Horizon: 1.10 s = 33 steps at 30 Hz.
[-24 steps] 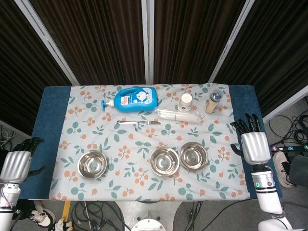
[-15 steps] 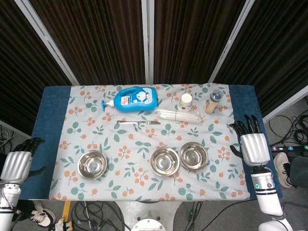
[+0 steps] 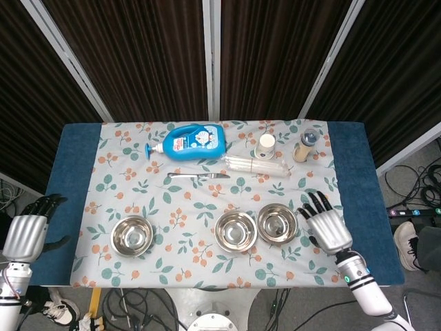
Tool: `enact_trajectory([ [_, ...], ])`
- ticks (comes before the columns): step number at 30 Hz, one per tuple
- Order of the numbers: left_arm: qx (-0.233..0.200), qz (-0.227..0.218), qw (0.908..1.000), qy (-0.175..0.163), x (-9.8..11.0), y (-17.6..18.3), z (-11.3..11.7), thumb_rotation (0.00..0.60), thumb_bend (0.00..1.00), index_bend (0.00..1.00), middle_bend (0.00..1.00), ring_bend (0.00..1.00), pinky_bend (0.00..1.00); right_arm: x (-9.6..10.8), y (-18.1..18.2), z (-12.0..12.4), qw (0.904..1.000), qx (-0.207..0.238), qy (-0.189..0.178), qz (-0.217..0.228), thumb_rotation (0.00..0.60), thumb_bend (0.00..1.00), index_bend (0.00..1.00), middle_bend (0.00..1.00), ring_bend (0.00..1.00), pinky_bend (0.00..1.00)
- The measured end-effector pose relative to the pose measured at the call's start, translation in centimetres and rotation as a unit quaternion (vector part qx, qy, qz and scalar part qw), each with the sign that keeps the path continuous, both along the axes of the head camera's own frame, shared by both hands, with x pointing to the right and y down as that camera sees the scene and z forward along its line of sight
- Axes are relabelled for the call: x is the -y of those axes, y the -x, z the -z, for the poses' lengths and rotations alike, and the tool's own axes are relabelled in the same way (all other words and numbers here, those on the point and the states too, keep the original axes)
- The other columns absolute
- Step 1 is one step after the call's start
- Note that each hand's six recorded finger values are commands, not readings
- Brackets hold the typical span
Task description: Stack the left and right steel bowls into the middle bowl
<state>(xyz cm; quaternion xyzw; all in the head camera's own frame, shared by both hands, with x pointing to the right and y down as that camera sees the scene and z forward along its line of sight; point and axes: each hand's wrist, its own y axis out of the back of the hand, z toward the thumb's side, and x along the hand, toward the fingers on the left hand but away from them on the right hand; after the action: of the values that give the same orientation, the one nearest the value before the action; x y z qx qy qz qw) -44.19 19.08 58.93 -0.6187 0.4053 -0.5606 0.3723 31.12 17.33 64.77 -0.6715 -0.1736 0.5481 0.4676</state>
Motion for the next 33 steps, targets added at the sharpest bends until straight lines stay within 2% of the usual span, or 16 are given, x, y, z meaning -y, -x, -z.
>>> enact_trajectory([
  [4,-0.005,0.006,1.0000,0.001,0.0,0.2,0.3,0.600,0.09,0.27,0.28,0.21,0.31,-1.4,2.3,-2.1,0.9981,-0.005,0.038,0.048,0.600,0.09,0.25,0.27,0.03,0.00],
  [9,-0.006,0.005,0.9999,0.006,0.0,0.6,0.4,0.600,0.09,0.27,0.28,0.21,0.31,-2.3,3.3,-4.1,0.9959,-0.009,0.063,0.064,0.600,0.09,0.25,0.28,0.04,0.00],
  [20,-0.010,0.017,0.9998,0.001,-0.2,1.3,-0.3,0.600,0.09,0.27,0.28,0.21,0.29,-2.1,3.3,-5.8,0.9961,-0.029,0.044,0.071,0.600,0.10,0.33,0.33,0.07,0.00],
  [26,-0.020,0.019,0.9996,0.009,0.0,1.4,-0.9,0.600,0.09,0.27,0.28,0.21,0.29,-1.7,4.1,-6.9,0.9965,-0.017,0.055,0.061,0.600,0.10,0.36,0.35,0.08,0.00],
  [33,-0.033,0.018,0.9992,0.013,0.0,1.2,-1.2,0.600,0.08,0.27,0.28,0.21,0.29,-1.5,4.8,-7.5,0.9965,-0.012,0.048,0.067,0.600,0.18,0.45,0.40,0.12,0.02],
])
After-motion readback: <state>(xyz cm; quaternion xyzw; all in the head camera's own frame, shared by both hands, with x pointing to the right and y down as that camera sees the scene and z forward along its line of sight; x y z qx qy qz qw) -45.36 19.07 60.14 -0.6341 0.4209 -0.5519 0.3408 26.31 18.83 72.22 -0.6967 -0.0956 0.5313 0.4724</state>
